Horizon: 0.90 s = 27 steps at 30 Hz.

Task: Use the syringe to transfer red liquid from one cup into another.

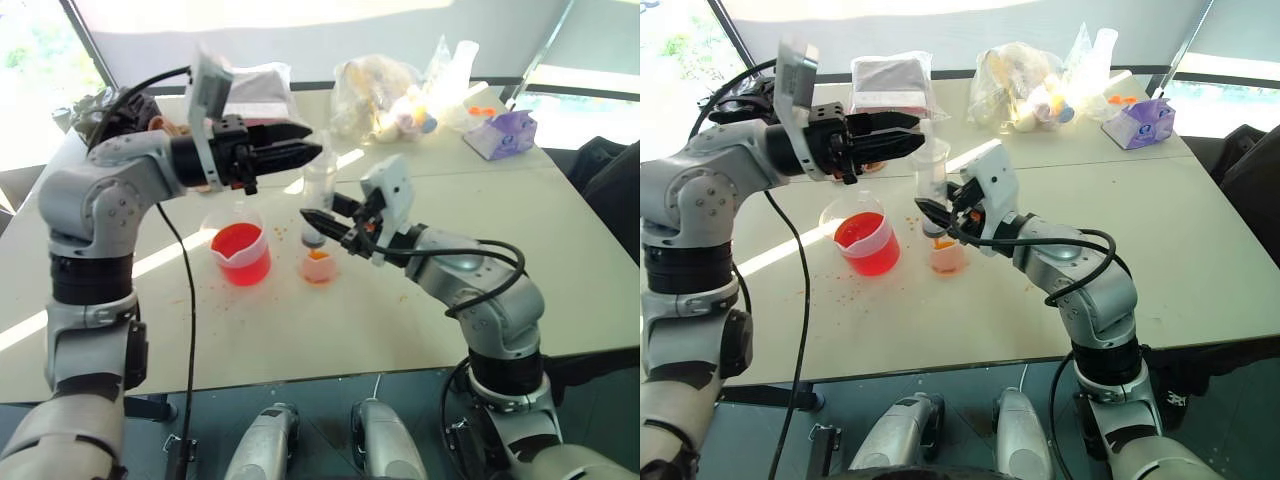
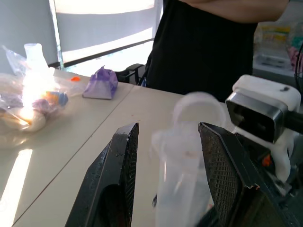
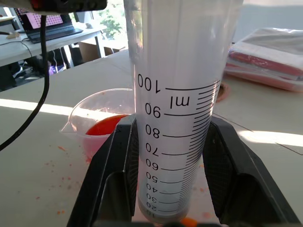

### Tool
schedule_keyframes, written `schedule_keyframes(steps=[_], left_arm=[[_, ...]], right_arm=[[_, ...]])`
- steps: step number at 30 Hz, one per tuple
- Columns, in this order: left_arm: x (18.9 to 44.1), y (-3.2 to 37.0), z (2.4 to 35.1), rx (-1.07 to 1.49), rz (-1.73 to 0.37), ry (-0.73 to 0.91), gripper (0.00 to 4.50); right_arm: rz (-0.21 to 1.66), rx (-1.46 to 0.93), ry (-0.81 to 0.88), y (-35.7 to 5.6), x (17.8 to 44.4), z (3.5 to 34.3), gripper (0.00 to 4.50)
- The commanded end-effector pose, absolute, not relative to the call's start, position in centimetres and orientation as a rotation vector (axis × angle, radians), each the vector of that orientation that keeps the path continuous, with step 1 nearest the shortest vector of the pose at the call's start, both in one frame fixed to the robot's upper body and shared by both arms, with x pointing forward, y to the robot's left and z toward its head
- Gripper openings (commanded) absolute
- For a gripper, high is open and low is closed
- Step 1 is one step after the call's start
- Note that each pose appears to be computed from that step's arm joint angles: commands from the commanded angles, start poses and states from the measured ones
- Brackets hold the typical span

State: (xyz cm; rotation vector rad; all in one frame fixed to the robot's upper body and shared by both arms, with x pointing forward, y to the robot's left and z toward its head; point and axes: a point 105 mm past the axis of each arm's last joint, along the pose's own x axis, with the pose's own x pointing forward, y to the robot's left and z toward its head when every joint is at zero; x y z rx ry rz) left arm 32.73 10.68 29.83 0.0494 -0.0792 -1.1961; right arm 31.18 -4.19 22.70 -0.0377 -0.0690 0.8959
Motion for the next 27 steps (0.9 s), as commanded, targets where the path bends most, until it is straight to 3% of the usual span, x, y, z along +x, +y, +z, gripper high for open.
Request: schedule_keyframes(steps=[1, 8, 14, 20, 25, 27], left_arm=[[32.7, 12.6, 30.0, 0.076, -1.141, -0.082, 2.11], [32.3, 16.7, 30.5, 0.094, -1.004, -0.079, 2.11], [29.8, 17.7, 30.2, 0.086, -0.997, -0.073, 2.11], [28.6, 16.9, 28.9, 0.098, -1.0, -0.062, 2.11], [27.6, 16.6, 28.9, 0.131, -1.006, -0.088, 2.11], [27.2, 16.5, 28.7, 0.156, -1.013, -0.09, 2.11]], right_arm=[[0.928, -0.054, -0.213, -4.1, 30.0, 26.3, 1.38], [0.93, -0.084, -0.234, -4.6, 30.1, 27.4, 1.38], [0.918, -0.131, -0.232, -6.7, 30.7, 31.0, 1.38], [0.734, -0.055, 0.034, -10.1, 35.3, 32.9, 1.38], [0.626, -0.036, 0.461, -11.6, 37.9, 30.3, 1.38], [0.605, -0.035, 0.539, -11.9, 38.3, 29.7, 1.38]])
